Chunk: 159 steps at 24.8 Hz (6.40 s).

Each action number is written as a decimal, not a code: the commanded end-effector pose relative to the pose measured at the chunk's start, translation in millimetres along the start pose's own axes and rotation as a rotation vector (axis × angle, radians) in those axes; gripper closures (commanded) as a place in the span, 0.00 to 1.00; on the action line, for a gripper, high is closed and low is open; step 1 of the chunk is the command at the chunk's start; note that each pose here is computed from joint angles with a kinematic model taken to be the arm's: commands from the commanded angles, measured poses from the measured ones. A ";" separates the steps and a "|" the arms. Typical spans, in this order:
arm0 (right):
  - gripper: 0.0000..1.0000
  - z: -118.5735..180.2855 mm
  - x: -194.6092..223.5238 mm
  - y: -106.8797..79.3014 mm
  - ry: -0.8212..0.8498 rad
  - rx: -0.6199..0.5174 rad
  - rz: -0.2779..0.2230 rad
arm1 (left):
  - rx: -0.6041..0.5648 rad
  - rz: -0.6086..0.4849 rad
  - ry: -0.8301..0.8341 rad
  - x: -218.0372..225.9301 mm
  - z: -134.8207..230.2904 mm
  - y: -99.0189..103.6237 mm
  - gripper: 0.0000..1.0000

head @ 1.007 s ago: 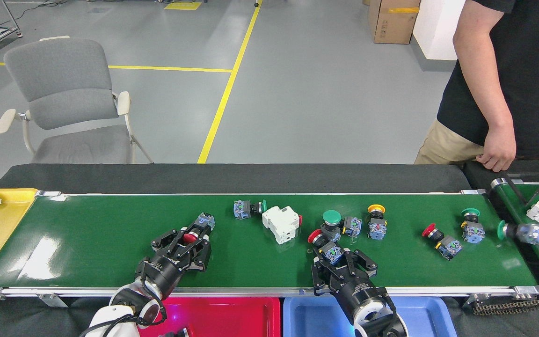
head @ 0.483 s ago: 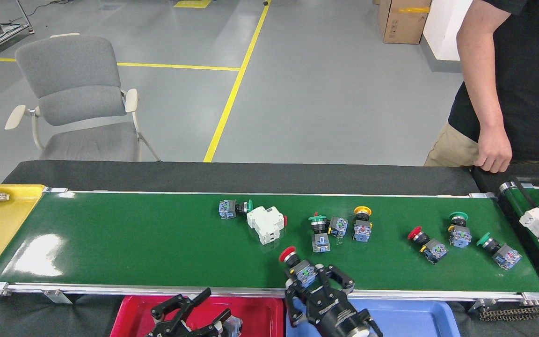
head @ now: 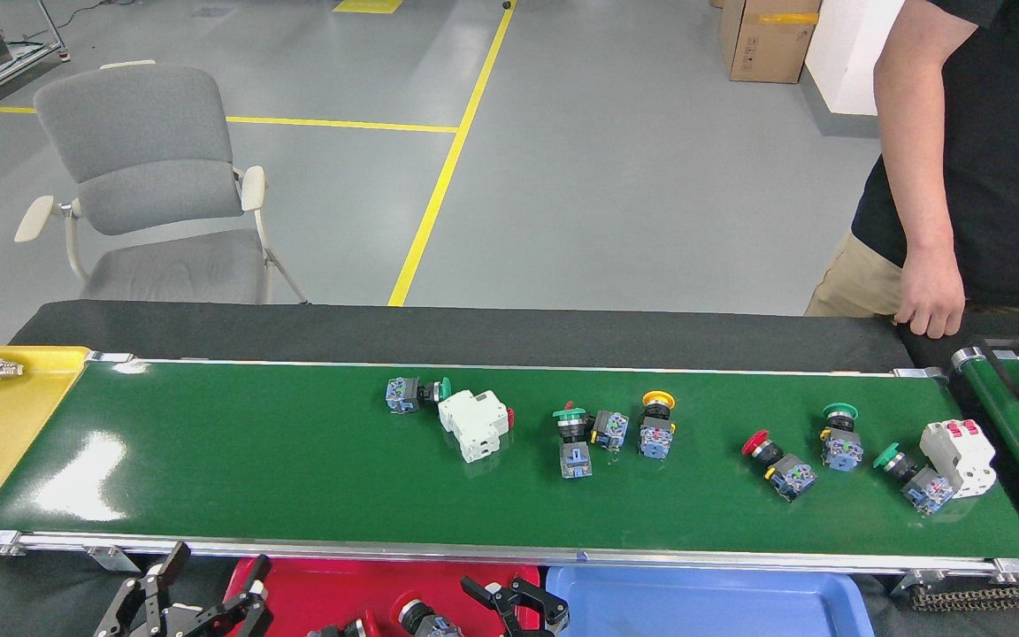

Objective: Pick switch part from conveyor to tray

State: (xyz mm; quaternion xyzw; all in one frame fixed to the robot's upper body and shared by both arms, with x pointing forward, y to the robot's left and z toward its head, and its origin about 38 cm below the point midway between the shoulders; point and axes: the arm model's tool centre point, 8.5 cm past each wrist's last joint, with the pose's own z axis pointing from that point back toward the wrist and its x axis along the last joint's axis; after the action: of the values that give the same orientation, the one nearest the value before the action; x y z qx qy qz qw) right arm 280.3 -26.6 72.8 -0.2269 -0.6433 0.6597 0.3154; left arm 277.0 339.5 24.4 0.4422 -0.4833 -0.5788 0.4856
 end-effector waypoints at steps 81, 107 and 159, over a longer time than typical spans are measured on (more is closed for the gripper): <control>0.01 208.0 -199.8 8.6 0.853 -0.144 -0.032 | 0.065 0.010 -0.837 267.9 -23.9 62.1 0.14; 0.10 -45.6 -156.3 6.0 0.477 0.075 -0.016 | 0.028 0.053 0.072 -54.6 -49.9 37.3 0.00; 0.02 209.5 -246.6 -16.1 0.784 -0.094 -0.054 | 0.146 0.083 -0.257 19.7 42.8 6.8 0.00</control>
State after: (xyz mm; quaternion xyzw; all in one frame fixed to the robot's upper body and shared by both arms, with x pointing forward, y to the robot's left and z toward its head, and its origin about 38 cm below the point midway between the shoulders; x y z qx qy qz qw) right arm 304.9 -347.9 68.8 -0.4515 -0.5045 0.4871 0.5517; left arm 231.4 321.3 30.4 0.3690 -0.5983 -0.5777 0.4149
